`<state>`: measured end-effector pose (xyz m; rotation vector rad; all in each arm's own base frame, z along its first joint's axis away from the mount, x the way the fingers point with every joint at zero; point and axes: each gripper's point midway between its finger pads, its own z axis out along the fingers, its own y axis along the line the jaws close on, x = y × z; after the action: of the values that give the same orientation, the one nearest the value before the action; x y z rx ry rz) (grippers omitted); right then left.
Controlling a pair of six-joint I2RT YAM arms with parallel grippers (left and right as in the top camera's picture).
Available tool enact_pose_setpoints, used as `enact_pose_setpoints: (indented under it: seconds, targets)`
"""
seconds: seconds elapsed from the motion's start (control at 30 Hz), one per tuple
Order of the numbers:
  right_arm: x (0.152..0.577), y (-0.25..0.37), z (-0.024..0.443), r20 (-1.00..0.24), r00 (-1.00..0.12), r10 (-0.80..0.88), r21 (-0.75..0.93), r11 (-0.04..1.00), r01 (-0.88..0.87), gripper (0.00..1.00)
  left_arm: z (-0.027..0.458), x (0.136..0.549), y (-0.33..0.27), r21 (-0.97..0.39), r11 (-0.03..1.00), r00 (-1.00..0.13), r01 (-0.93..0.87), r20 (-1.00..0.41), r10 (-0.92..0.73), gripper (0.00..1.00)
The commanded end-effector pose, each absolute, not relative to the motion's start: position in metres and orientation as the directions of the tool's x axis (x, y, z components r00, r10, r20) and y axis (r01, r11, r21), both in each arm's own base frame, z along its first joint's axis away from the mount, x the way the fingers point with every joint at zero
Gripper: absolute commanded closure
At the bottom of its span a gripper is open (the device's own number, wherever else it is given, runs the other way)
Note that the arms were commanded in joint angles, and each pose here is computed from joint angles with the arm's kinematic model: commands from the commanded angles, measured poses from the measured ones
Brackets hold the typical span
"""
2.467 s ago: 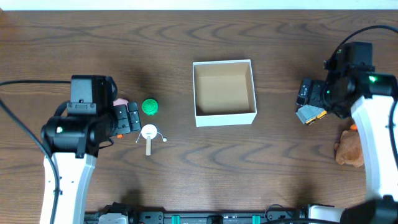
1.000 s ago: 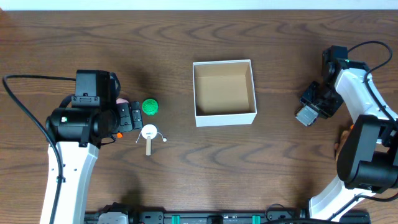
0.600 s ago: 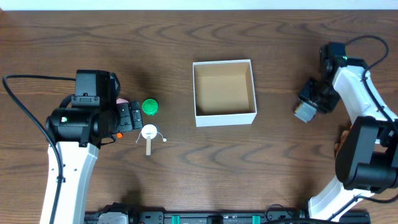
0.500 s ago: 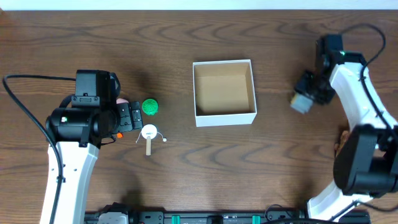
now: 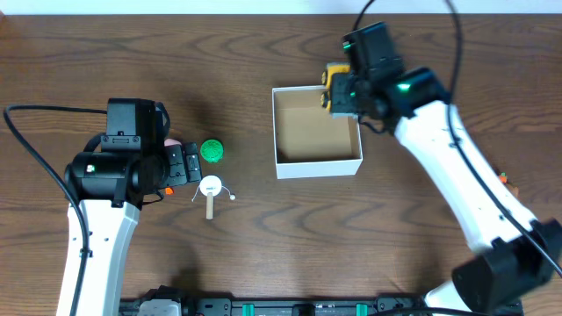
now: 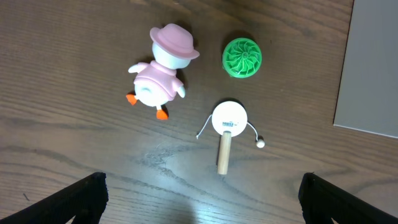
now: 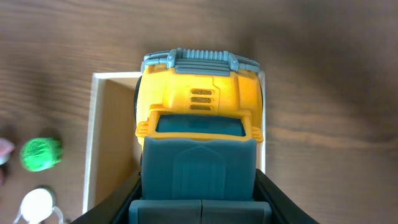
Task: Pack container
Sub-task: 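Carry the truck with the right gripper and drop it into the box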
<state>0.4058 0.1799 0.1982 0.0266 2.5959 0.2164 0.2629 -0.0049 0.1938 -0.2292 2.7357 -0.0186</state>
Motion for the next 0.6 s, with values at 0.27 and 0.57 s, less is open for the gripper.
enact_pose_setpoints:
  seconds: [0.27,0.57]
  targets:
    - [0.42,0.173,0.09,-0.333,-0.934,0.129,0.046,0.992,0.121,0.94,0.2,0.266,-0.004,-0.05,0.984,-0.9,-0.169,-0.398,-0.175,0.02]
    - [0.429,0.18,0.103,-0.367,-0.929,0.054,0.049,0.998,0.039,0.17,0.2,0.267,-0.004,-0.051,0.984,-0.9,-0.169,-0.399,-0.175,0.02]
